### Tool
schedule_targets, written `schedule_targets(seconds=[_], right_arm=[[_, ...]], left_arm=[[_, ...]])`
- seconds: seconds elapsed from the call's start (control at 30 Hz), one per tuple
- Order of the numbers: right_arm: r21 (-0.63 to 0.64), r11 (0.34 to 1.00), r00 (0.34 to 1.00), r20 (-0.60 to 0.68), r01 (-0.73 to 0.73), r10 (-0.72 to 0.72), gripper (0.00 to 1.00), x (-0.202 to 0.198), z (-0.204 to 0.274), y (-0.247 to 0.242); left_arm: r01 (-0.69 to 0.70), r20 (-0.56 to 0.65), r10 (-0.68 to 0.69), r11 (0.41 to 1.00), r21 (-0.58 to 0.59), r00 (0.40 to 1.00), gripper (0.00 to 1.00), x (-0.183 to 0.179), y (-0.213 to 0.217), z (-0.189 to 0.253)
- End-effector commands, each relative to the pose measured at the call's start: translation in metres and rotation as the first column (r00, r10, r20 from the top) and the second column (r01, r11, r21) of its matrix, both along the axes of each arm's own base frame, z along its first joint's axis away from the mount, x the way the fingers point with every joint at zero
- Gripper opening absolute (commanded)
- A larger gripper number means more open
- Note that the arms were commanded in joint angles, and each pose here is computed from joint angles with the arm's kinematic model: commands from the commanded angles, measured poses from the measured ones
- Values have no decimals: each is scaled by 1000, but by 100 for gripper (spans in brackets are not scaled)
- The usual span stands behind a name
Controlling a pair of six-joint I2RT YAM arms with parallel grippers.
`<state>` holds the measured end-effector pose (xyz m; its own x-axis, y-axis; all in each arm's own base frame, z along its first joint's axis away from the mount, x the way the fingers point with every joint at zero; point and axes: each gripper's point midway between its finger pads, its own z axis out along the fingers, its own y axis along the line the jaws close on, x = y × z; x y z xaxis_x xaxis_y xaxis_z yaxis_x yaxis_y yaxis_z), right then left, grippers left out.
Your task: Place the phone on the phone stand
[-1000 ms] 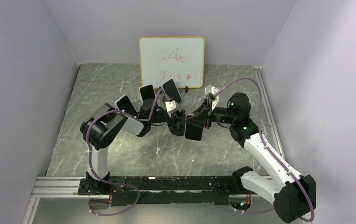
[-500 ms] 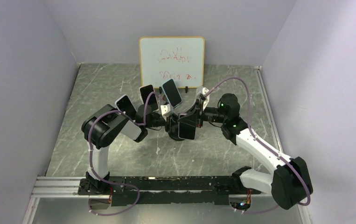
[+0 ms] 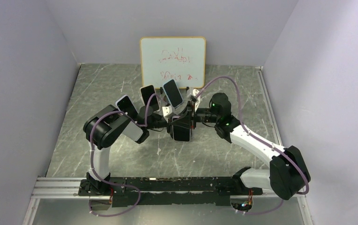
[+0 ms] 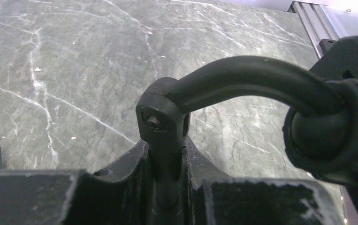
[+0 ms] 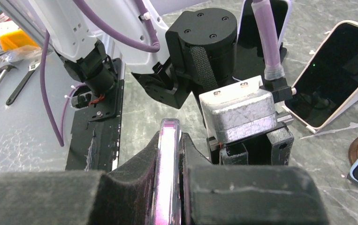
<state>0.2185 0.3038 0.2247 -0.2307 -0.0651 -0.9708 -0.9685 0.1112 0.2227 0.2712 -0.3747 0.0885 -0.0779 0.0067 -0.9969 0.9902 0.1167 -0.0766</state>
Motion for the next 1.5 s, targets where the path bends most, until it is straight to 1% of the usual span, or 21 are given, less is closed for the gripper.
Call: schedule_targets(seconds=[0.0, 0.23, 0.33, 0.5, 0.67, 0.8, 0.87, 0.93, 1.1, 1.37, 1.47], right_arm=[[102, 994, 984, 165, 43, -60, 0, 21, 38, 10], [134, 990, 979, 189, 47, -73, 0, 22, 36, 28], [155, 984, 971, 206, 87, -119, 0, 24, 36, 34], [155, 978, 959, 221, 142, -175, 0, 29, 31, 43], [164, 966, 945, 230, 199, -233, 0, 34, 31, 39], [147, 954, 924, 249, 261, -291, 0, 38, 31, 28], [143, 942, 906, 264, 303, -331, 0, 40, 32, 19], [147, 935, 894, 280, 321, -351, 0, 40, 34, 14], [141, 940, 884, 320, 311, -341, 0, 43, 38, 15], [139, 961, 898, 346, 239, -273, 0, 42, 38, 30], [172, 966, 903, 353, 193, -244, 0, 38, 41, 36]], left_arm=[[28, -30, -27, 998, 48, 999, 5, -18, -13, -17], [-36, -74, 39, 998, 49, 997, 5, -18, -14, -27], [-83, -85, 88, 995, 52, 993, 5, -13, -13, -28], [-161, -88, 165, 985, 55, 982, 5, -5, -9, -27], [-251, -92, 255, 967, 52, 963, 5, 4, 1, -27], [-337, -94, 341, 940, 58, 935, 5, 11, 13, -28], [-358, -93, 363, 931, 66, 927, 5, 13, 16, -29], [-353, -91, 358, 933, 73, 929, 5, 12, 16, -30], [-327, -85, 338, 937, 120, 937, 5, 5, 7, -40], [-377, -43, 393, 903, 207, 918, 5, 2, 7, -53], [-382, -49, 404, 894, 235, 914, 5, -2, 3, -62]])
